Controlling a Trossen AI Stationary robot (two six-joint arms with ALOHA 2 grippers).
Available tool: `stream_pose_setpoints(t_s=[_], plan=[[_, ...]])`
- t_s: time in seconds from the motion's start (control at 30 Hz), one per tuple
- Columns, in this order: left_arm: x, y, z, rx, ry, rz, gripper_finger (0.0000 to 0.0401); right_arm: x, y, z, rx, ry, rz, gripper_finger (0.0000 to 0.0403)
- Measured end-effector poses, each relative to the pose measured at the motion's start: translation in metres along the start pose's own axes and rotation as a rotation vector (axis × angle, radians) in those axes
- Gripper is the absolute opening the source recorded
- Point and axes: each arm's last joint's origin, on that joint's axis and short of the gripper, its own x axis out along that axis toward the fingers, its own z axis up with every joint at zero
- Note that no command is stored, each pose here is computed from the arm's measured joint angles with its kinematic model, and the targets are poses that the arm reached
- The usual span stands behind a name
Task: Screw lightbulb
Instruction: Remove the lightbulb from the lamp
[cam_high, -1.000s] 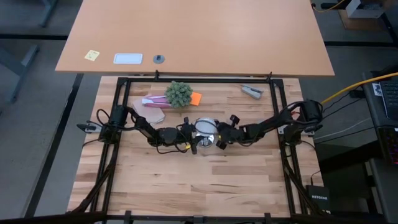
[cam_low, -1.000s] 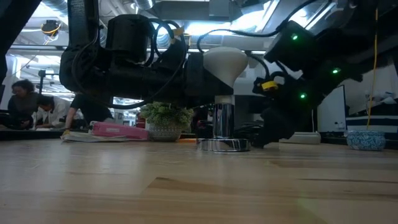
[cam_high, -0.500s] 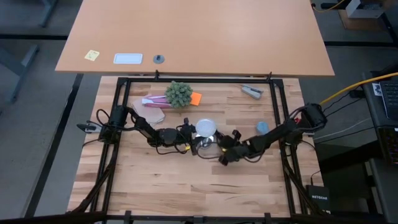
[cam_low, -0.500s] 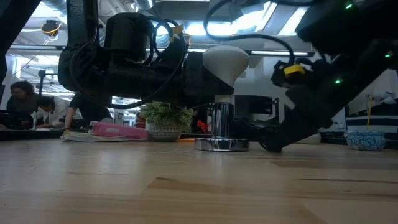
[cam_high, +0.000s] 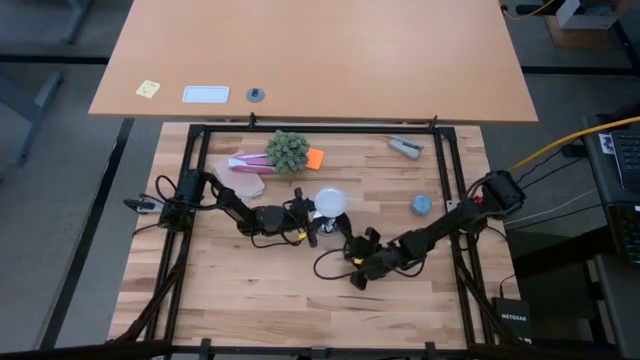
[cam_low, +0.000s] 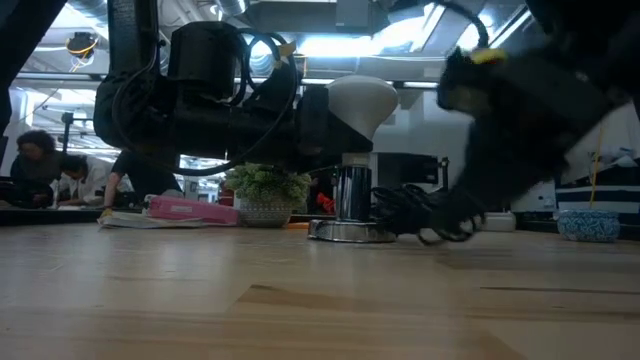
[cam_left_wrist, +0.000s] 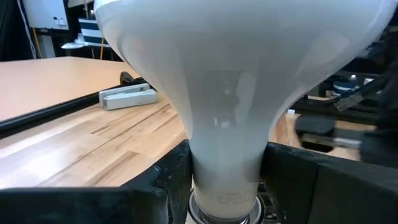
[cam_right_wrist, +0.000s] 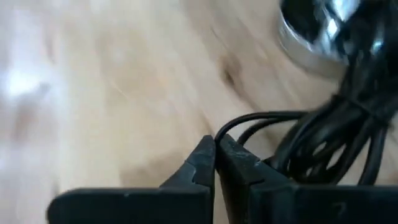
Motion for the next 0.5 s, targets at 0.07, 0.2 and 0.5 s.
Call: stream_pose_setpoints(t_s=[0.07,0.2,0.5], plan=[[0.000,0.000,0.000,0.009,-0.004,0.003,0.0153,-0.001,0.005,0.007,-0.023,-0.027,0.014,0.0014],[0.000,0.000,0.001,0.006,-0.007,0.003,0.0153,-0.002,0.015,0.021,-0.066,-0.122,0.053,0.0015],[0.000,0.000,0.001,0.003,-0.009,0.001,0.0153,-0.001,0.015,0.039,-0.044,-0.238,0.063,0.0016]])
